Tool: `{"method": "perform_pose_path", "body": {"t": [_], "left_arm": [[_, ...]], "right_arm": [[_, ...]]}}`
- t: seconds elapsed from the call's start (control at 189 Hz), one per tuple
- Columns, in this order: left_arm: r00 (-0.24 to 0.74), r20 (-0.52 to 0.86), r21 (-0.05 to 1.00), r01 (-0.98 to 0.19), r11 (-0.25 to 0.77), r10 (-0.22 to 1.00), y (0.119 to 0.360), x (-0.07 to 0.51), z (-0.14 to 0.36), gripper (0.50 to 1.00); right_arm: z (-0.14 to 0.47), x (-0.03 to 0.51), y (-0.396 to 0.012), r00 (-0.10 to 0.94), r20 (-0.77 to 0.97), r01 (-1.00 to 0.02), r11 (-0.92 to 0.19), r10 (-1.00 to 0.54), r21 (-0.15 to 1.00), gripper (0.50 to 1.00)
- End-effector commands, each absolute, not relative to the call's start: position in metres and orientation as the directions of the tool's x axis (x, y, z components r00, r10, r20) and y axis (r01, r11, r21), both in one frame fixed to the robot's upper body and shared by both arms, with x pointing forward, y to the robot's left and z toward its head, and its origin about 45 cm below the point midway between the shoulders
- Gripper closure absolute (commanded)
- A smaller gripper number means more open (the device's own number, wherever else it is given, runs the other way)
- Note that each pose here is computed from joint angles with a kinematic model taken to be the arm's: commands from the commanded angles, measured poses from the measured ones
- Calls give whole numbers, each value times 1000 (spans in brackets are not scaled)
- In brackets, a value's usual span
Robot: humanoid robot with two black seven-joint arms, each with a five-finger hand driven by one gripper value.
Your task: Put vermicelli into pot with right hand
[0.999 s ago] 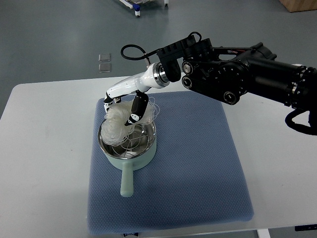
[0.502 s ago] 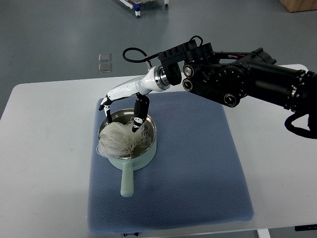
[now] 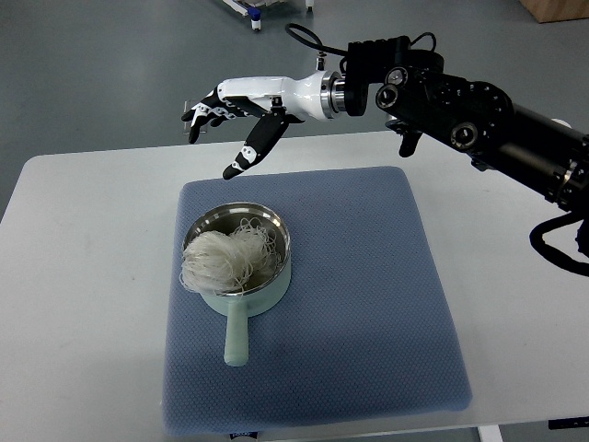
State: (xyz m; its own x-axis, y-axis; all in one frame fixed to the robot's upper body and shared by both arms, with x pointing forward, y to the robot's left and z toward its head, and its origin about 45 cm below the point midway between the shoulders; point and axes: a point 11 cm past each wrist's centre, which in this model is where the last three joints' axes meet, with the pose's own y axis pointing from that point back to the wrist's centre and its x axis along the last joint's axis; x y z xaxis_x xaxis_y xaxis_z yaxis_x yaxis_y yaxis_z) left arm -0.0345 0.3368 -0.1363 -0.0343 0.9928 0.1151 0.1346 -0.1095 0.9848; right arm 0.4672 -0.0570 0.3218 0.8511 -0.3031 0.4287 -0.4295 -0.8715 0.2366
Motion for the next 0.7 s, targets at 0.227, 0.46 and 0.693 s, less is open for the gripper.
{"method": "perform_pose_path", "body": {"t": [0.227,0.46,0.693], "left_arm": [[-34,115,985,135,-109,993,337,-35,-136,500],[-35,115,985,134,-109,993,337,-34,-136,500],[-35,115,985,134,-109,993,337,-34,-136,500]], "right_arm": [[259,479,-160,691,-60,-718,-693,-721,56,579],[209,469,-207,388,-492,-889,-457,-779,23,579],[176,456,-224,281,-559,-919,-387,-780,78,576]]}}
